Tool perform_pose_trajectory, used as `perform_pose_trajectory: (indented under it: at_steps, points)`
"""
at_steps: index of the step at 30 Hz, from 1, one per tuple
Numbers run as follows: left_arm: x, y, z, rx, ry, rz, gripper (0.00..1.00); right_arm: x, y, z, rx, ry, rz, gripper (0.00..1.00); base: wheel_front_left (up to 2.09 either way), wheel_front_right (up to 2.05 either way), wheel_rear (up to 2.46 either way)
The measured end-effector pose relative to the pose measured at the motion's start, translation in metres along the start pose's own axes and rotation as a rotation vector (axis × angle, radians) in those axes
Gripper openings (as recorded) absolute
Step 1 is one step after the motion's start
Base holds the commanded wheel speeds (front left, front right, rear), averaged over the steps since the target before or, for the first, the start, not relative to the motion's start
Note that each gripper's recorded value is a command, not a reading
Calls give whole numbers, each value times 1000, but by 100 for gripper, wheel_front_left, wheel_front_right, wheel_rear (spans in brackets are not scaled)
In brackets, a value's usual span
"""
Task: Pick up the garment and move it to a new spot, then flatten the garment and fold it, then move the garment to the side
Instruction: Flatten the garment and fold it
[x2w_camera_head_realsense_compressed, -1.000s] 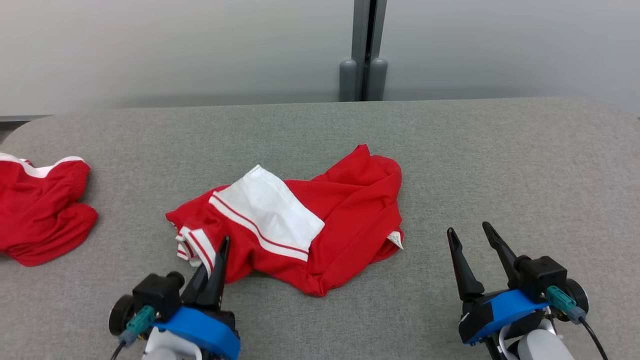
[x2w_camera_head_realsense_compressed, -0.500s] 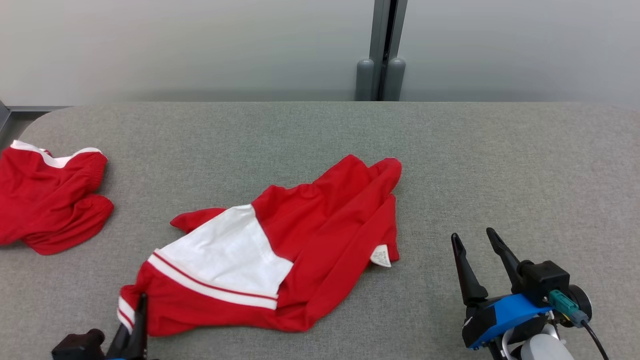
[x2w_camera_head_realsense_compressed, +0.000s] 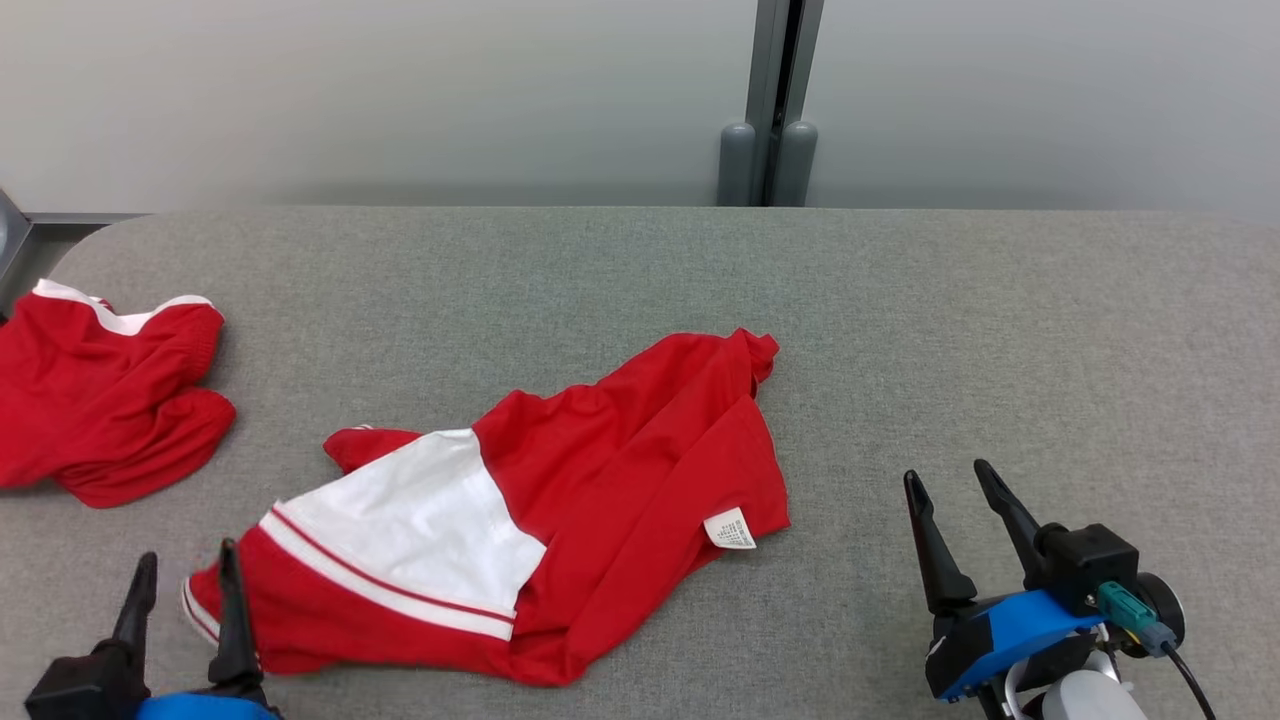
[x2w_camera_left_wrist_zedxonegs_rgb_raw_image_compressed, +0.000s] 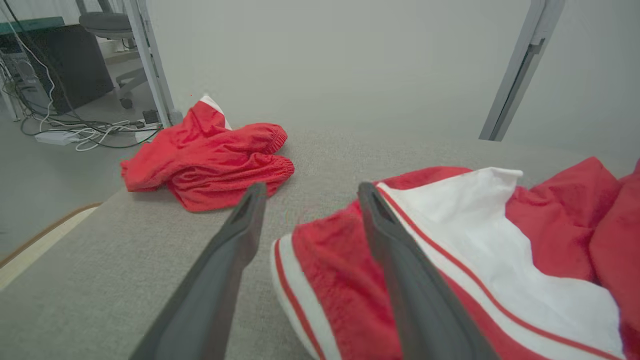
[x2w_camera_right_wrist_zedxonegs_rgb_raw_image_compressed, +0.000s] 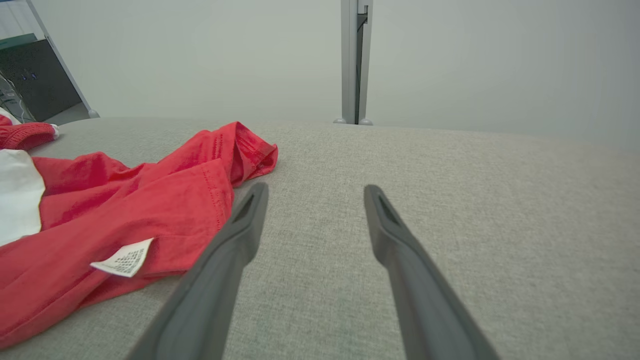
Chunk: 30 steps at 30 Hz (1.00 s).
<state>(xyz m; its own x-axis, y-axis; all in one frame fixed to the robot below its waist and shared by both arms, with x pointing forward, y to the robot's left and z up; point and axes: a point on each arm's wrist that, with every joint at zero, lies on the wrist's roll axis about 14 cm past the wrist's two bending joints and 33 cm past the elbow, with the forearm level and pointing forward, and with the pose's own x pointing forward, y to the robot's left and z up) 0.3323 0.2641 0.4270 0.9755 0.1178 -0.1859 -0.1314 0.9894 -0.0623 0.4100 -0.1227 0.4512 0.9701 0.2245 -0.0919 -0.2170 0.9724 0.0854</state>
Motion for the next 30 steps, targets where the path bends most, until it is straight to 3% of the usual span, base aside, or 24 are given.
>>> perform_pose_trajectory:
  at_steps: [8, 17, 22, 30]
  points:
    - [6, -6, 58, 60, -191, 26, 100, -2, -4, 4, -3, -12, -12, 100, 0, 0, 0]
    - [12, -63, 90, 104, -293, -138, 100, -6, -5, 9, -5, -23, -19, 100, 0, 0, 0]
    - [15, -88, 92, 86, -304, -206, 100, -8, -6, 9, -2, -25, -21, 100, 0, 0, 0]
    - [15, -102, 77, 53, -257, -243, 100, -12, -8, 3, 2, -8, -29, 100, 0, 0, 0]
